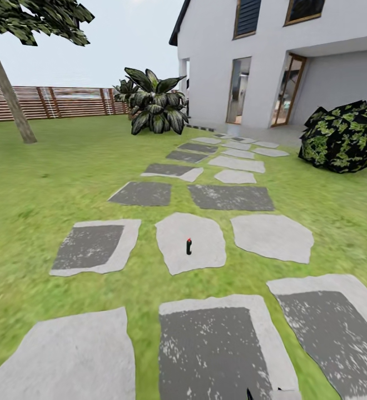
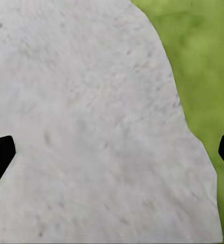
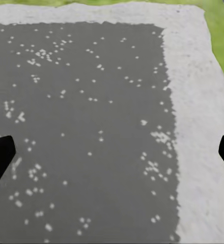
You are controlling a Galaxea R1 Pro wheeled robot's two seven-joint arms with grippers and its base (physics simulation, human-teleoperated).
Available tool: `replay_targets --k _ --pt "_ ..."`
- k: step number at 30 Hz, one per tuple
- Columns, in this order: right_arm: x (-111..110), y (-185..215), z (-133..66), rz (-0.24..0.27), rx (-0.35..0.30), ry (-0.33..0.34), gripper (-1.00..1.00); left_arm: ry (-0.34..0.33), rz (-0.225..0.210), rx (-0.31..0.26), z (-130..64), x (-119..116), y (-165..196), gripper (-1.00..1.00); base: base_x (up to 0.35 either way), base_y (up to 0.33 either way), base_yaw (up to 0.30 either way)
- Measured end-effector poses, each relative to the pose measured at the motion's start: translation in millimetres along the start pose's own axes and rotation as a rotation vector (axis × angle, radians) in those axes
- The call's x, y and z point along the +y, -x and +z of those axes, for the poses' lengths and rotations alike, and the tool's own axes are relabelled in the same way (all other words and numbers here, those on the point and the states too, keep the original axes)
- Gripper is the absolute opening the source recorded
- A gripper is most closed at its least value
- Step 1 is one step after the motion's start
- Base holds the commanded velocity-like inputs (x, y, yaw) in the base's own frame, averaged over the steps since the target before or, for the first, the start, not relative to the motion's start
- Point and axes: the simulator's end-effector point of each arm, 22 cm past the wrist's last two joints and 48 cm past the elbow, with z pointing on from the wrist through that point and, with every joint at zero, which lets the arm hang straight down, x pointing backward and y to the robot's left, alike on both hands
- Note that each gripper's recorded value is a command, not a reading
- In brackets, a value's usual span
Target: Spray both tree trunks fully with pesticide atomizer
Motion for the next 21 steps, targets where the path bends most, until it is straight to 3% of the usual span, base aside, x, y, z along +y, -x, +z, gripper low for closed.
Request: replay_targets --k 8,21 --pt "-0.2 0.1 0.0 0.001 0.0 -0.001 1.0 0.0 0.0 0.001 0.0 0.1 -0.1 1.0 0.281 0.24 -0.024" --pt "-0.3 0.2 0.0 0.001 0.0 -0.001 1.0 0.0 0.0 -0.001 0.0 0.1 0.1 1.0 0.279 0.244 -0.241"
